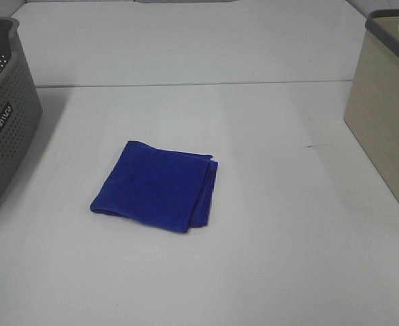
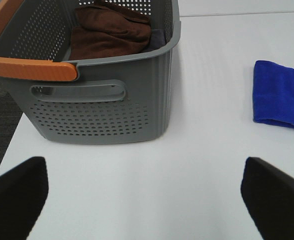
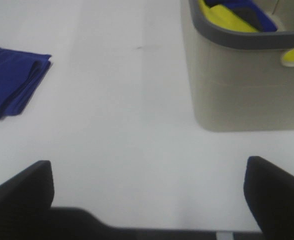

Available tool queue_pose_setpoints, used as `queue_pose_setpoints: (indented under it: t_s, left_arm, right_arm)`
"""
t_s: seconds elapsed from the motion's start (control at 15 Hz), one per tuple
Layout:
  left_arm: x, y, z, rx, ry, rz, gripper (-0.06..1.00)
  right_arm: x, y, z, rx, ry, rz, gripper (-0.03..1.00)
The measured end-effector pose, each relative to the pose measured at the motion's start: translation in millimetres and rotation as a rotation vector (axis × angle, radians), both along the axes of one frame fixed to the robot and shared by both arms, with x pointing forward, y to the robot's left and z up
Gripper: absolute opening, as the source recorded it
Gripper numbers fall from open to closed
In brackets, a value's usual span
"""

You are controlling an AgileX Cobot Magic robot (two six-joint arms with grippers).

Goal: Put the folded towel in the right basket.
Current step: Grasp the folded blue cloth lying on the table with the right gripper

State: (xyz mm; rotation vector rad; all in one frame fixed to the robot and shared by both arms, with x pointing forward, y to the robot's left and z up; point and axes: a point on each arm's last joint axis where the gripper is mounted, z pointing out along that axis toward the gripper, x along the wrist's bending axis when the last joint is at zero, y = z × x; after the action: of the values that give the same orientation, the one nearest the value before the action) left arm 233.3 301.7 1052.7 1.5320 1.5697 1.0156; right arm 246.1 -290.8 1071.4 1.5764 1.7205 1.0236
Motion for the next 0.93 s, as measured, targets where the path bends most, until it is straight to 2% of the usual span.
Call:
queue_pose_setpoints:
  t_s: [0.13, 0.2, 0.27, 0.4, 0.47, 0.53, 0.73, 0.93]
  left_arm:
    - [0.0, 0.0, 0.0, 0.0, 0.0, 0.0, 0.97]
    - [0.0, 0.0, 0.0, 0.0, 0.0, 0.0, 0.97]
    - [0.0, 0.0, 0.0, 0.0, 0.0, 0.0, 0.97]
    - [0.0, 0.0, 0.0, 0.0, 0.0, 0.0, 0.97]
    - [0.0, 0.0, 0.0, 0.0, 0.0, 0.0, 0.97]
    - [0.0, 0.0, 0.0, 0.0, 0.0, 0.0, 0.97]
    - [0.0, 0.0, 0.0, 0.0, 0.0, 0.0, 0.97]
    - [0.0, 0.0, 0.0, 0.0, 0.0, 0.0, 0.97]
  right_arm:
    - [34.4, 9.3, 34.4, 0.071, 0.228, 0.018, 0.98]
    - [64.1, 14.5, 57.5, 0.099, 0.304, 0.025, 0.97]
    - [96.1, 20.1, 76.1, 0.132, 0.351, 0.035, 0.97]
    - [133.2, 26.2, 92.1, 0.147, 0.387, 0.06, 0.97]
    - [177.4, 33.6, 98.3, 0.158, 0.436, 0.102, 0.97]
    - [190.8, 37.1, 94.7, 0.172, 0.464, 0.123, 0.97]
    - [219.6, 51.6, 76.1, 0.304, 0.574, 0.171, 0.97]
    - [252.7, 84.3, 50.4, 0.334, 0.589, 0.221, 0.95]
